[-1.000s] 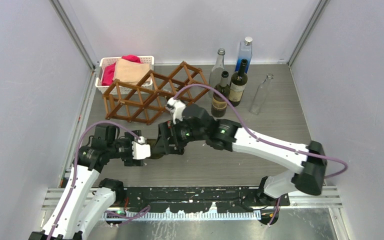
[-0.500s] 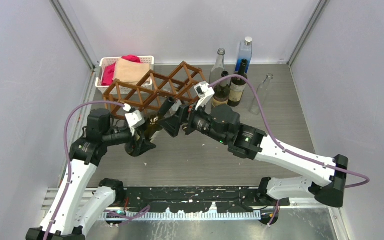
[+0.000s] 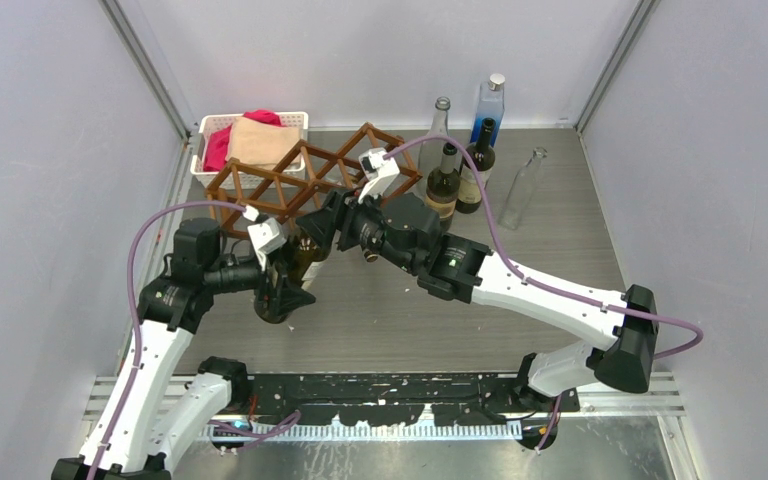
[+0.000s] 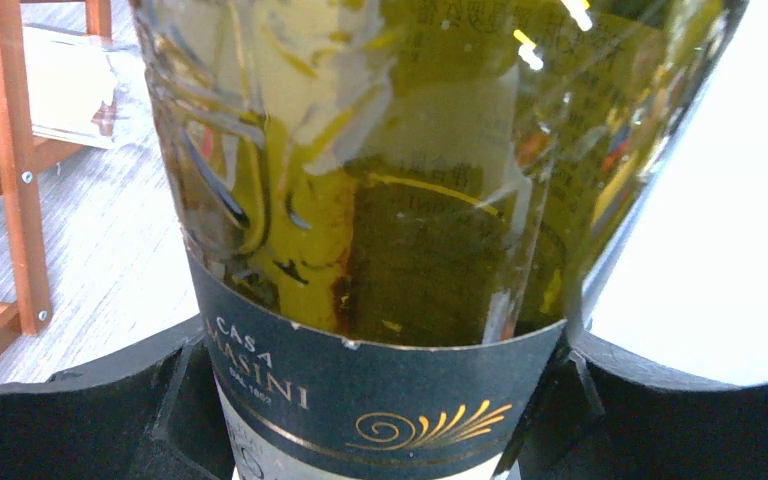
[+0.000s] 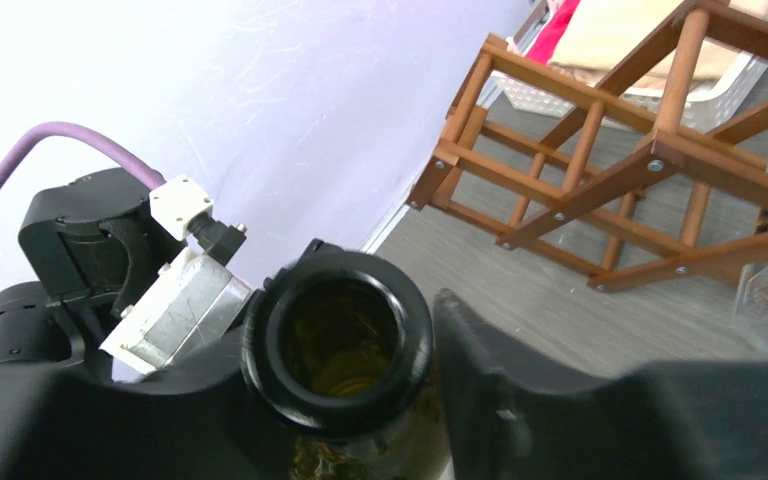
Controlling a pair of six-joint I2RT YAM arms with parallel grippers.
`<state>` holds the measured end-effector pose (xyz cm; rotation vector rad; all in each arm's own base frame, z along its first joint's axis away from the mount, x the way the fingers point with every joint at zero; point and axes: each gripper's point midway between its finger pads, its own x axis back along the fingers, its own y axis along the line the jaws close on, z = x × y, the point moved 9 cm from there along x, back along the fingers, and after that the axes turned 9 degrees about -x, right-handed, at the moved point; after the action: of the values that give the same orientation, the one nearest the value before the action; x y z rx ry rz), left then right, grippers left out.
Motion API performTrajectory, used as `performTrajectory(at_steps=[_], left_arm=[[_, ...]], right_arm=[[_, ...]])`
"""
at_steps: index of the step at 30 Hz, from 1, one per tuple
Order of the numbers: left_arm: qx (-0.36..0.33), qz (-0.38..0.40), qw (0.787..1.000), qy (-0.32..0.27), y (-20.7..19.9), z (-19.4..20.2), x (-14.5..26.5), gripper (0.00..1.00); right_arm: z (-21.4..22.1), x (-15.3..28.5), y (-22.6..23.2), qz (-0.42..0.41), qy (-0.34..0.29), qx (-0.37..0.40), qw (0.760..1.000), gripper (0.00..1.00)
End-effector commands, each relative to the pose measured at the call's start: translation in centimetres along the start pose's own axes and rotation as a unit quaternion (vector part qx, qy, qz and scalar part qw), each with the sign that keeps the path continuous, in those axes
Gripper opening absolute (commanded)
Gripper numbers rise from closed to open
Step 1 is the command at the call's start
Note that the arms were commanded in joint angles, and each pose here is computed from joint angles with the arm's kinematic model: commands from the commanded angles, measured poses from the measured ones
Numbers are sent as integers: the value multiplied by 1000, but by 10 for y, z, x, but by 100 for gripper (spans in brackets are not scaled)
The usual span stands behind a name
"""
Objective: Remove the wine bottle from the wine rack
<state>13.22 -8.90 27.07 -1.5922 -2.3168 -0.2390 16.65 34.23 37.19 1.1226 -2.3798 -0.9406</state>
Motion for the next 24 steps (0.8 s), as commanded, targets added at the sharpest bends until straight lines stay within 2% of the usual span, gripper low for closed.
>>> performTrajectory(at_steps=[1, 3, 4, 5, 6, 7, 8, 10, 13, 18, 24], left_arm=[[-49, 18, 997, -60, -8, -32, 10, 0], [-49, 11, 997, -56, -7, -31, 10, 3], [-50, 8, 997, -54, -7, -31, 11, 8], [-51, 2, 997, -51, -7, -30, 11, 24], [-49, -12, 998, -46, -5, -29, 12, 47], [-43, -28, 998, -39, -2, -28, 12, 70], [-38, -45, 998, -30, 0, -27, 13, 84], [-21, -69, 997, 2, 7, -25, 14, 98], [11, -70, 994, 77, 13, -28, 21, 100], [26, -105, 976, 190, 30, -40, 35, 100], [33, -135, 971, 194, 36, -50, 38, 100]], right_arm=[[-26, -2, 20, -14, -55, -4, 998, 37], [-26, -1, 19, -8, -52, -1, 999, 22], [-27, 0, 19, -6, -50, 1, 999, 15], [-28, 1, 19, -3, -50, 4, 999, 7], [-29, 3, 18, 3, -50, 8, 999, 2], [-32, 7, 17, 11, -51, 14, 999, 1], [-33, 11, 15, 21, -48, 23, 998, 1], [-38, 22, 10, 46, -49, 42, 997, 1], [-48, 45, 1, 89, -57, 73, 992, 1], [-56, 83, -24, 156, -76, 120, 977, 1], [-72, 123, -51, 243, -118, 184, 945, 1]])
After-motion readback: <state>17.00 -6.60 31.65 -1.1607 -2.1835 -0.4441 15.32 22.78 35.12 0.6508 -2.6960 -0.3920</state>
